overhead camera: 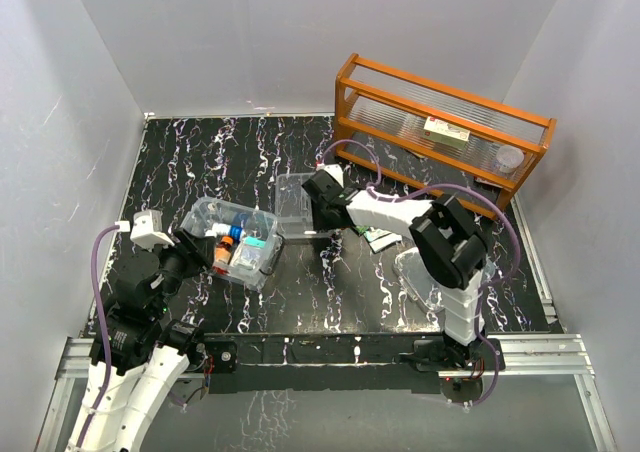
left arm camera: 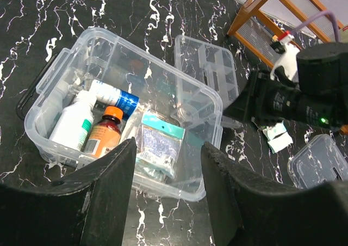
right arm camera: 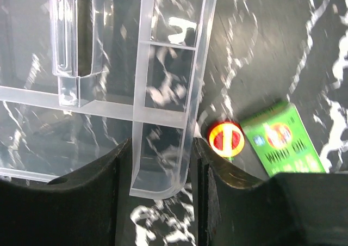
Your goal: Organize the medicine kit
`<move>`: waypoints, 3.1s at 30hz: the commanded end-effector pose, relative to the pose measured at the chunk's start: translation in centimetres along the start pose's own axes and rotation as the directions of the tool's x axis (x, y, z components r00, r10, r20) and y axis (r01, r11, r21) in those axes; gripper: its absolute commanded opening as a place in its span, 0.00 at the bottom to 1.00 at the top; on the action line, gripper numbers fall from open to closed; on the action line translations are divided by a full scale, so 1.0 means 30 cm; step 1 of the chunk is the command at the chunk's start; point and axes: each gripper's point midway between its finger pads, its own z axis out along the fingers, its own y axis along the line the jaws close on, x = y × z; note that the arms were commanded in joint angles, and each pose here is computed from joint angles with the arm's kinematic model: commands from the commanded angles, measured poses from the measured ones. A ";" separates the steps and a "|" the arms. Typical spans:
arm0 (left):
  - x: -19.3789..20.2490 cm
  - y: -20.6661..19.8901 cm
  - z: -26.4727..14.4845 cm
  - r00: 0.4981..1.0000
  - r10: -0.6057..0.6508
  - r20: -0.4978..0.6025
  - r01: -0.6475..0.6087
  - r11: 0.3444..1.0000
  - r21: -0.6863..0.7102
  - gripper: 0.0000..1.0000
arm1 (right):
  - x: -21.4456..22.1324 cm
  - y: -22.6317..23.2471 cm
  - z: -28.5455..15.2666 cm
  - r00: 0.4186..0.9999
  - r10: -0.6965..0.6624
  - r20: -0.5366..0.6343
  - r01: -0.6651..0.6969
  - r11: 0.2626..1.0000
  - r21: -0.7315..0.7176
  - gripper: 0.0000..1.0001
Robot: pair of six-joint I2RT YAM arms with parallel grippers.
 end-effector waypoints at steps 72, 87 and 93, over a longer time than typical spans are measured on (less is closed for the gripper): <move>-0.018 -0.001 -0.001 1.000 0.000 0.006 0.000 1.000 -0.012 0.54 | 0.028 -0.321 -0.007 0.934 -0.353 -0.056 0.339 0.923 -0.180 0.45; -0.019 0.000 -0.003 1.000 -0.002 0.009 0.002 1.000 -0.013 0.54 | -0.019 -0.334 0.005 0.979 -0.178 -0.096 0.164 0.976 -0.140 0.36; -0.017 0.000 -0.002 1.000 0.000 0.007 0.000 1.000 -0.012 0.55 | -0.096 -0.330 -0.056 0.995 -0.096 -0.012 0.094 0.988 -0.120 0.36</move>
